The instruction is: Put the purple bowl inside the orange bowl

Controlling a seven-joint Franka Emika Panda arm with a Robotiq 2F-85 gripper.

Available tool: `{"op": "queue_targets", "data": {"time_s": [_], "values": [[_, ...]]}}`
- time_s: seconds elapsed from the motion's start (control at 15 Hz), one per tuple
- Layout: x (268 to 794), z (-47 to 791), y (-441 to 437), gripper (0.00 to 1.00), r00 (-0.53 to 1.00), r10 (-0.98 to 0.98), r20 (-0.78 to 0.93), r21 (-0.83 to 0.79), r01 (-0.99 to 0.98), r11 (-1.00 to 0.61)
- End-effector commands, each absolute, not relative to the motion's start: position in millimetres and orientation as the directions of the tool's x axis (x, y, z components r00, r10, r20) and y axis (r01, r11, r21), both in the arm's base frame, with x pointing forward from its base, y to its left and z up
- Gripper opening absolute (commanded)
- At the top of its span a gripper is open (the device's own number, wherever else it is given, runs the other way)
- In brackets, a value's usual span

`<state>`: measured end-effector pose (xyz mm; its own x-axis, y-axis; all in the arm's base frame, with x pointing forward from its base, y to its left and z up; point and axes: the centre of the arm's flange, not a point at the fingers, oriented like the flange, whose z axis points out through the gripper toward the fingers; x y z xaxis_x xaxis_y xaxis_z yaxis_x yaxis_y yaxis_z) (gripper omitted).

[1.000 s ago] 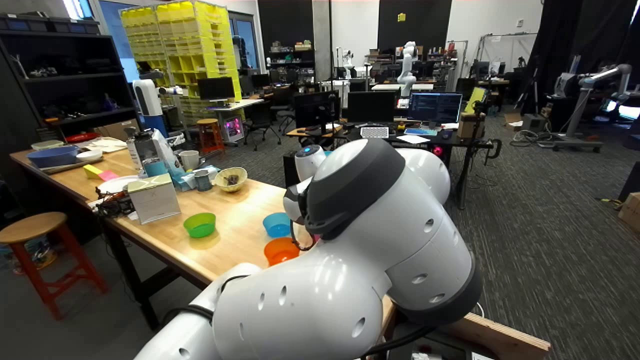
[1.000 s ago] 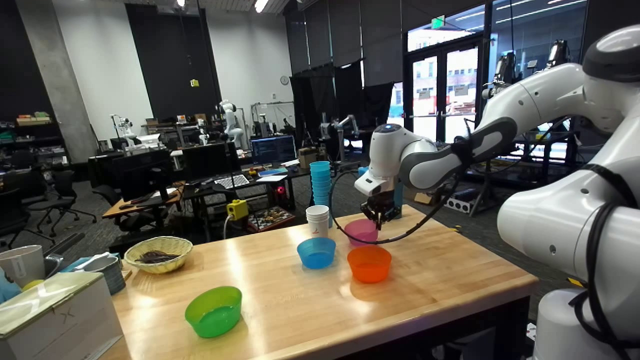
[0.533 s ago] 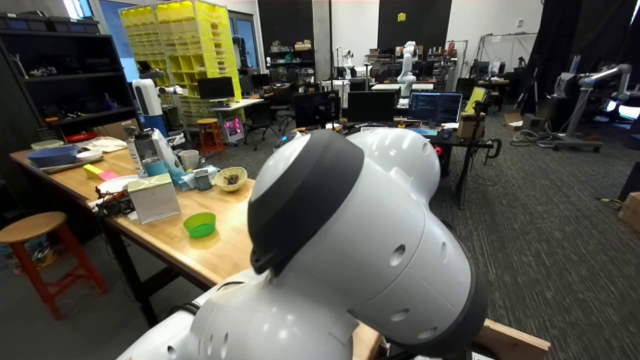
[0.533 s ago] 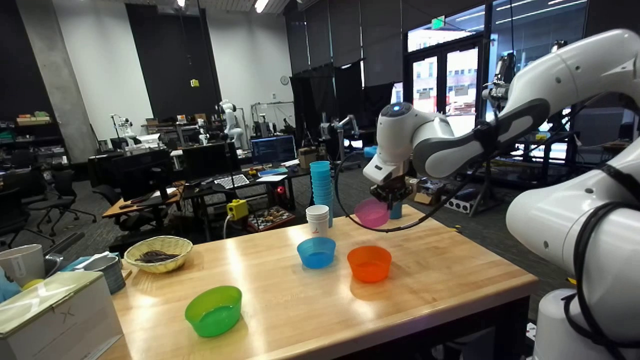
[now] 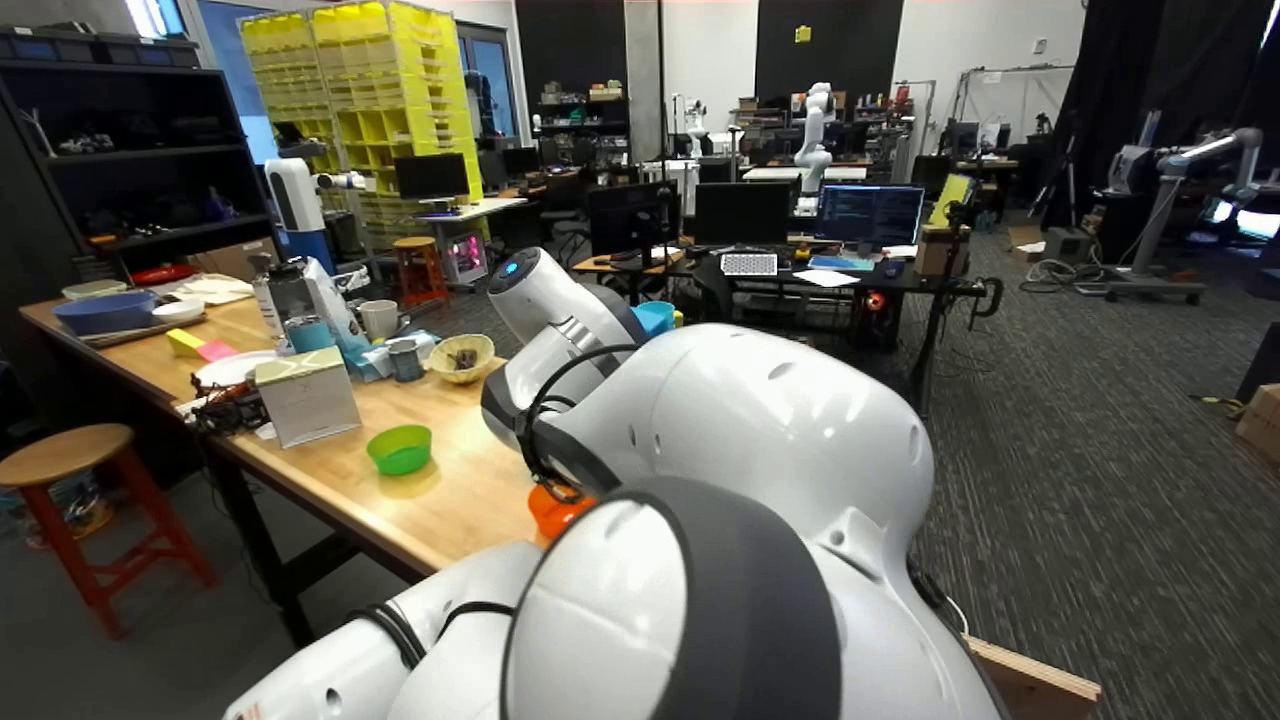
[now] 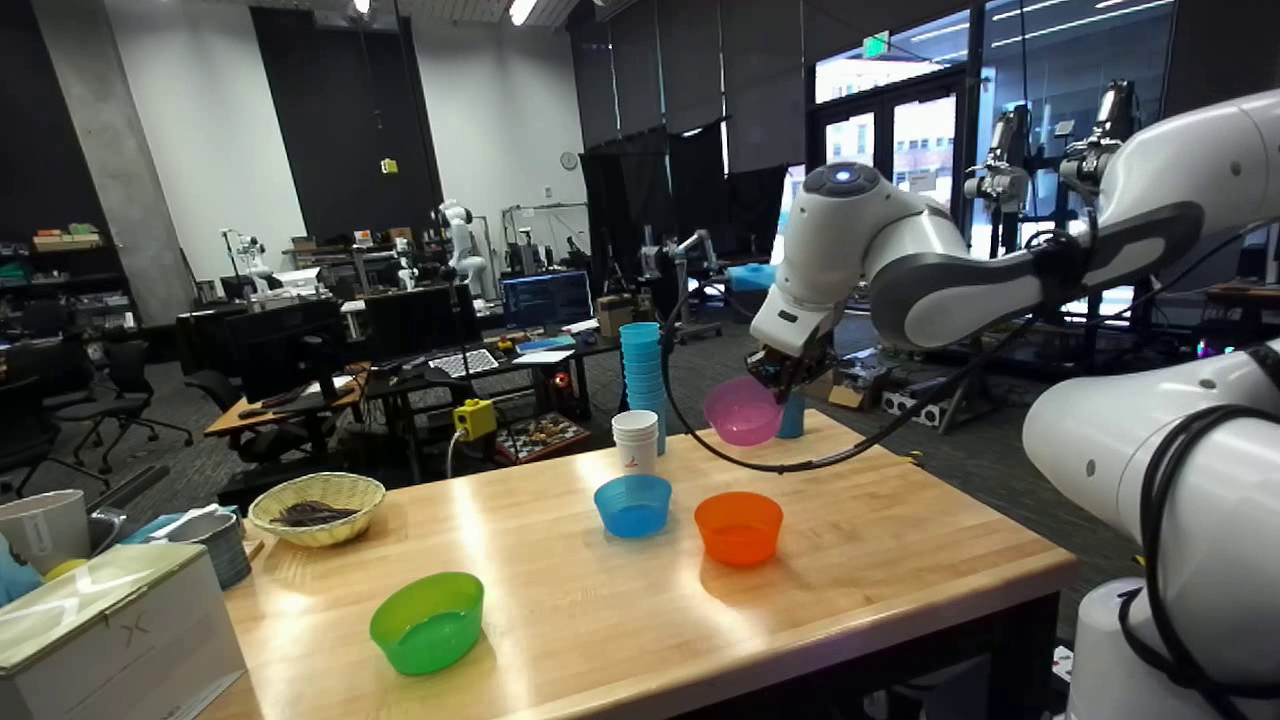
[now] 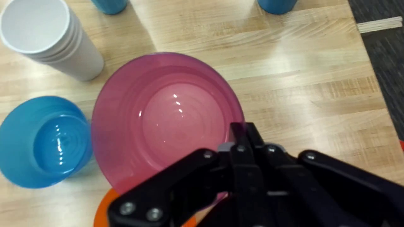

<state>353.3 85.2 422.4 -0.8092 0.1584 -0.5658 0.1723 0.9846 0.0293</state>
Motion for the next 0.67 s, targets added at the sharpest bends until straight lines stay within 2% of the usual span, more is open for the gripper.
{"op": "queue_targets", "data": {"time_s": [0.0, 0.6], "values": [[332.5, 427.3, 91.7, 0.00, -0.839, 0.066, -0.540, 0.068, 0.035, 0.997], [331.9, 361.2, 125.6, 0.00, -0.931, -0.101, -0.350, 0.045, -0.125, 0.991]]}}
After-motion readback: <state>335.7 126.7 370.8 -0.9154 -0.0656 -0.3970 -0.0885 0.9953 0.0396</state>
